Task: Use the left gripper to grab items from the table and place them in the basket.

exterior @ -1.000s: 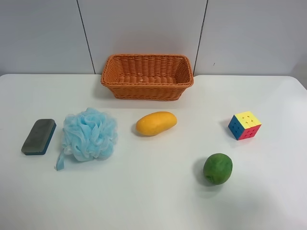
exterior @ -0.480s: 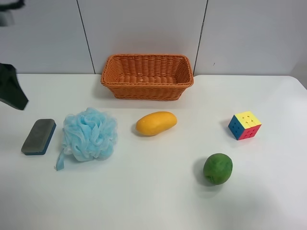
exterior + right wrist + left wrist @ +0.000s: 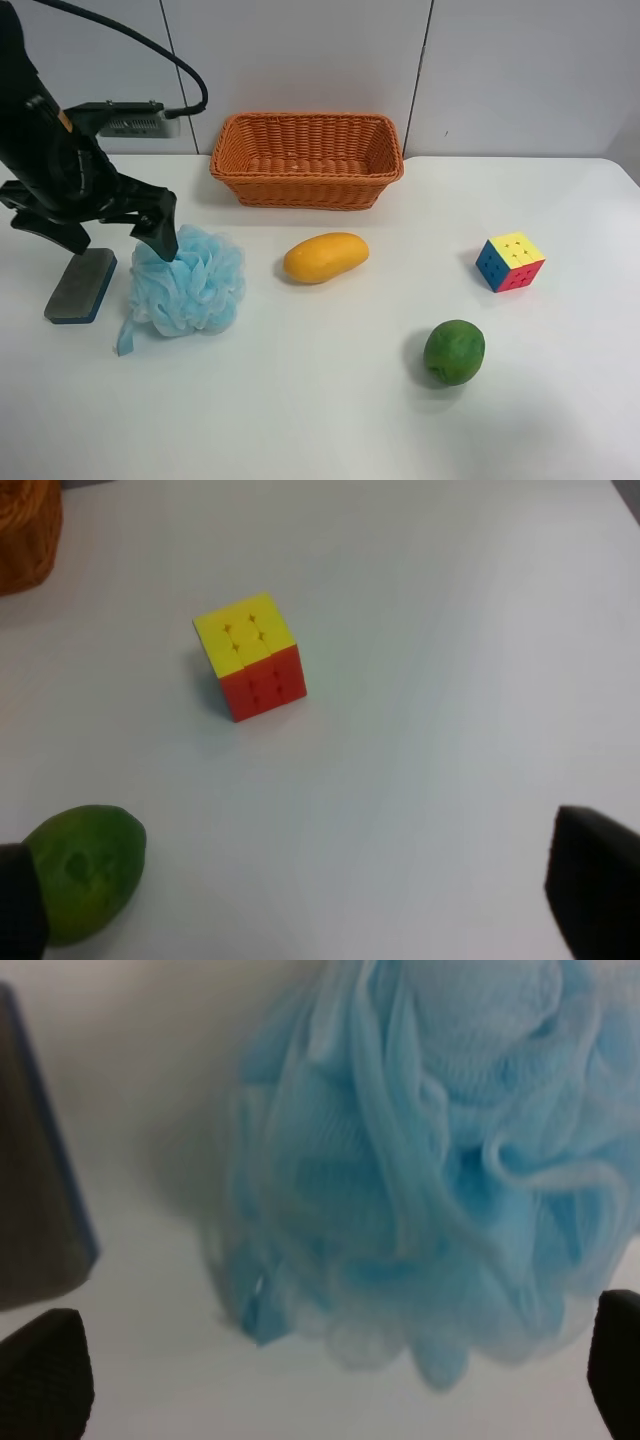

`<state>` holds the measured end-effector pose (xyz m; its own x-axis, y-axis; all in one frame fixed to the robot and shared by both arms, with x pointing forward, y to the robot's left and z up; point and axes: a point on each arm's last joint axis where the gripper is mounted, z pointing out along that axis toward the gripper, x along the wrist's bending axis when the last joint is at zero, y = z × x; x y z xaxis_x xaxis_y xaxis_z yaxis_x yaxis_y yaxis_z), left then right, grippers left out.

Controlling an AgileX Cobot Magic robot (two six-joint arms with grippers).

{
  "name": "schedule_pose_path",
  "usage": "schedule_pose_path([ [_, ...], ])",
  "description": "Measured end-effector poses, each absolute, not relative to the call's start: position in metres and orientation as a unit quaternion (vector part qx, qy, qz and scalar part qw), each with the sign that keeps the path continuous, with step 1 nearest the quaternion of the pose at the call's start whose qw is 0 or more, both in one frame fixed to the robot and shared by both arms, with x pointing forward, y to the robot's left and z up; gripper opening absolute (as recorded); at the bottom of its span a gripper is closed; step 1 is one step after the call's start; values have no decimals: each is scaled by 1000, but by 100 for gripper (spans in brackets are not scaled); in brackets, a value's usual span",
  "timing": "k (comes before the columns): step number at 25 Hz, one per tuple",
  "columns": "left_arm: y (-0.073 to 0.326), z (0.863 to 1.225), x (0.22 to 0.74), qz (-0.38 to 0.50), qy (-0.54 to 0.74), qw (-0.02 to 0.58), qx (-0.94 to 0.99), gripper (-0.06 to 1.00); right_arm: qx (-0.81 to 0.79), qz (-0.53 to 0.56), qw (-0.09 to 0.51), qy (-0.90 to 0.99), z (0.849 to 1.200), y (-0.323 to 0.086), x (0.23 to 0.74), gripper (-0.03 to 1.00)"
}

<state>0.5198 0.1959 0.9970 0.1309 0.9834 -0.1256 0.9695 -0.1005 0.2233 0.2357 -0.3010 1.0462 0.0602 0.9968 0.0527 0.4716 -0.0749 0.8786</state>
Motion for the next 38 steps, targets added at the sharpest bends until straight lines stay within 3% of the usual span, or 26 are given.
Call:
schedule_pose_path([
  [19,177,910,553,-20,681,119,722,98,634,367,357,579,1046,-301,236,99],
  [21,177,906,554,-23,683,118,721,91,634,367,357,579,1046,-301,236,99],
  [23,176,905,554,-24,683,117,721,75,634,367,357,579,1046,-301,236,99],
  [25,176,905,554,-24,683,118,720,53,634,367,357,579,1046,-301,236,99],
  [26,176,905,554,-24,683,118,720,49,634,367,357,579,1046,-301,236,99],
  [38,177,911,552,-25,680,115,724,48,634,367,357,579,1046,-301,236,99],
])
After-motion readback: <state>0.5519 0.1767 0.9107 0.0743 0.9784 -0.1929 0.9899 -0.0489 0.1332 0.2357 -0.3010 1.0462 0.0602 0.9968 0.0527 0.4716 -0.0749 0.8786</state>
